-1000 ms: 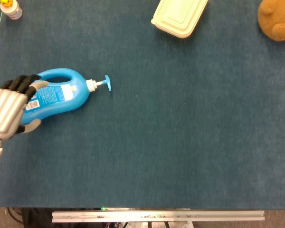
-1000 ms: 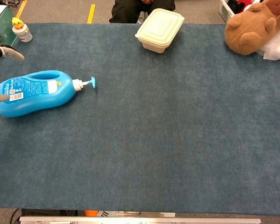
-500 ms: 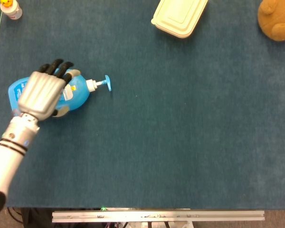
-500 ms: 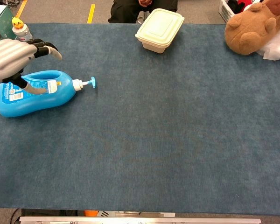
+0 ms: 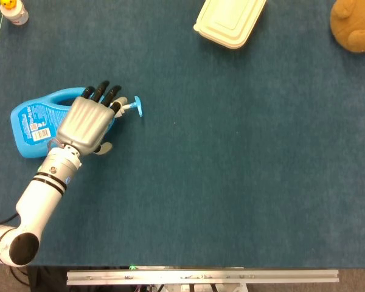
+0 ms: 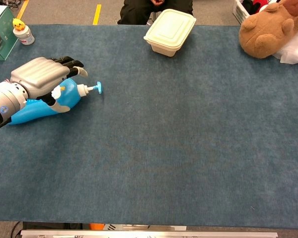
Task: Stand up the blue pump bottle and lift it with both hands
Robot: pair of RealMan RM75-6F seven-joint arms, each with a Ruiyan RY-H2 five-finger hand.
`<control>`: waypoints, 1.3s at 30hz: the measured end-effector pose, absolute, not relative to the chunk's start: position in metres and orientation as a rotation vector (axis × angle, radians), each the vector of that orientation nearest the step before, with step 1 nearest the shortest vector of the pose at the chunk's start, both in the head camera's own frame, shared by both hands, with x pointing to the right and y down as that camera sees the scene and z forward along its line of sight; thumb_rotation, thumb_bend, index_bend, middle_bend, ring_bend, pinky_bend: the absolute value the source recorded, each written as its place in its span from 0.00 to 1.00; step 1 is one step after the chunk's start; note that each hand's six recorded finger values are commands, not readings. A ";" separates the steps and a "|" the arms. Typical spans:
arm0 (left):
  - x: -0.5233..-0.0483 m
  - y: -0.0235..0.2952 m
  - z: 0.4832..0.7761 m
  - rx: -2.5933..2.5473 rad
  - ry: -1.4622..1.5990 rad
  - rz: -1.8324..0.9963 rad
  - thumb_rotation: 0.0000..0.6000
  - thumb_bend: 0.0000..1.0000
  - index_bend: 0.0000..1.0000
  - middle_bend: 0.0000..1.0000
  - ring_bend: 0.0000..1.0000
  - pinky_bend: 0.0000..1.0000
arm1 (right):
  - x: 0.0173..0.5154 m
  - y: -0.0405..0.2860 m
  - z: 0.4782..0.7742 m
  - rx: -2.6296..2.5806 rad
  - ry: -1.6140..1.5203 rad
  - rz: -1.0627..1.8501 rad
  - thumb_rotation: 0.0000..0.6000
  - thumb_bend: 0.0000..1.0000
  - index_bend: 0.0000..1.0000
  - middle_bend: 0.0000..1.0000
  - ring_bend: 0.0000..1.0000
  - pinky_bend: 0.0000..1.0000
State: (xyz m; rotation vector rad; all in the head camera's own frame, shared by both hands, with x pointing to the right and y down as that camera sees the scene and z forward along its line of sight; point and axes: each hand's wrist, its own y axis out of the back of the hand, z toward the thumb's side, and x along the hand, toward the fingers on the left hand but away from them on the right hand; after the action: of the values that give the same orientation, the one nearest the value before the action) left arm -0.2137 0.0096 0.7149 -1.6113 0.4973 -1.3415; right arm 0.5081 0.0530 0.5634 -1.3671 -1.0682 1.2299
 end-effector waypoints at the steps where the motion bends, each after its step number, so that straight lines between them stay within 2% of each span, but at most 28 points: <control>1: -0.217 0.010 0.718 -1.602 0.484 -1.358 1.00 0.17 0.06 0.02 0.00 0.17 | 0.508 0.053 0.563 -1.366 -1.069 1.231 1.00 0.02 0.13 0.27 0.27 0.28; 7: -0.242 0.016 0.729 -1.549 0.417 -1.459 1.00 0.17 0.00 0.00 0.00 0.17 | 0.508 0.055 0.564 -1.366 -1.071 1.236 1.00 0.02 0.13 0.27 0.27 0.28; 20: -0.307 0.021 0.728 -1.427 0.374 -1.609 1.00 0.17 0.00 0.00 0.00 0.17 | 0.499 0.058 0.564 -1.367 -1.059 1.234 1.00 0.02 0.13 0.27 0.27 0.28; 29: -0.317 0.023 0.730 -1.463 0.408 -1.612 1.00 0.17 0.00 0.00 0.00 0.16 | 0.494 0.060 0.562 -1.361 -1.058 1.234 1.00 0.02 0.13 0.27 0.27 0.28; 39: -0.329 0.003 0.736 -1.409 0.452 -1.599 1.00 0.17 0.00 0.00 0.00 0.15 | 0.495 0.065 0.561 -1.350 -1.070 1.248 1.00 0.02 0.13 0.27 0.27 0.28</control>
State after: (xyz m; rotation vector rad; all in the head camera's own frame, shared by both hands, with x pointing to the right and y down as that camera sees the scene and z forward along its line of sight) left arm -0.3292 0.0034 0.7358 -1.4086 0.4518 -1.5989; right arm 0.4951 0.0652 0.5606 -1.3498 -1.0700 1.2485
